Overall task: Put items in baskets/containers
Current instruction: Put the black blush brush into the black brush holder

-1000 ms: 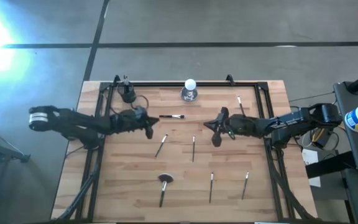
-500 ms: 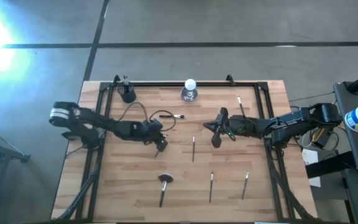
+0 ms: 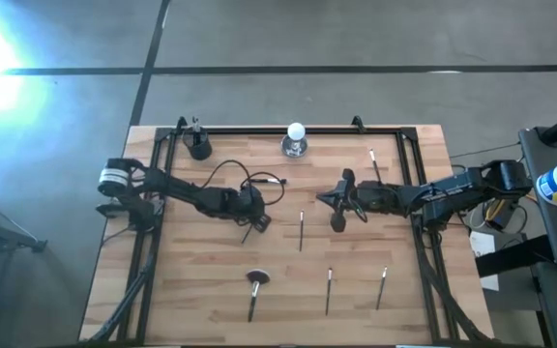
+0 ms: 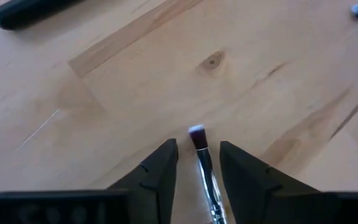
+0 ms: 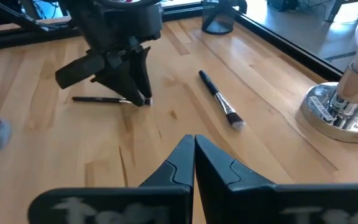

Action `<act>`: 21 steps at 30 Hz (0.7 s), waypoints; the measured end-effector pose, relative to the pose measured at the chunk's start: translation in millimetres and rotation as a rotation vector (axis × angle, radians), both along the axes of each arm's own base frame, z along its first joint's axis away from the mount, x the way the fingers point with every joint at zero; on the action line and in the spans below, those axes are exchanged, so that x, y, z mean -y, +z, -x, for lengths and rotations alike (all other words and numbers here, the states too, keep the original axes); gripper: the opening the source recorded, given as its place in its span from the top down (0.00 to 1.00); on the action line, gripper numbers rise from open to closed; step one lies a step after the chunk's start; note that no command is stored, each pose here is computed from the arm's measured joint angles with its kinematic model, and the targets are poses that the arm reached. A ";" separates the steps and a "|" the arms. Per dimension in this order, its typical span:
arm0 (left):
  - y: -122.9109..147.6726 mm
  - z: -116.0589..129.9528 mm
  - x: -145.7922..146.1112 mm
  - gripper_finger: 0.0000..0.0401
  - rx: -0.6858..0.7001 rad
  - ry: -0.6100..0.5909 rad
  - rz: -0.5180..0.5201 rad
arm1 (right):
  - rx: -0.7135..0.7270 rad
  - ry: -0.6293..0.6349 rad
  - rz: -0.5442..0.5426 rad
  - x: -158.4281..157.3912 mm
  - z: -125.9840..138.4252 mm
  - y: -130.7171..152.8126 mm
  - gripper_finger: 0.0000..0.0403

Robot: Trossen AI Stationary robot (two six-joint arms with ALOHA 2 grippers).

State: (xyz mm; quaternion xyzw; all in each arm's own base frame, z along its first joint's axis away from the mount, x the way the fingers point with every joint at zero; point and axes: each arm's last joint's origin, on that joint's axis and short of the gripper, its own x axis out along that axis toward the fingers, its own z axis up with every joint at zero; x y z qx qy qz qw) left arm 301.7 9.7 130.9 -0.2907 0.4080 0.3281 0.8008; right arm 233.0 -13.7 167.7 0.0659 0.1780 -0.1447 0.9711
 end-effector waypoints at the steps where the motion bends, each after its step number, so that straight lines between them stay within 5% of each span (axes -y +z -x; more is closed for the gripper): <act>1: -0.7 0.2 -0.2 0.72 -0.003 0.004 -0.005 | 0.000 0.000 0.002 0.0 0.0 0.0 0.98; 9: -2.9 1.5 -1.0 0.96 -0.022 0.014 -0.045 | 0.006 0.001 0.004 -0.1 -0.2 0.5 0.98; 14: 11.3 8.2 -2.1 0.98 -0.013 0.013 -0.133 | 0.005 0.003 0.010 0.0 -0.2 0.6 0.98; 21: 71.0 27.4 -5.1 1.00 0.146 0.062 -0.286 | 0.006 0.003 0.011 0.0 -0.2 0.6 0.98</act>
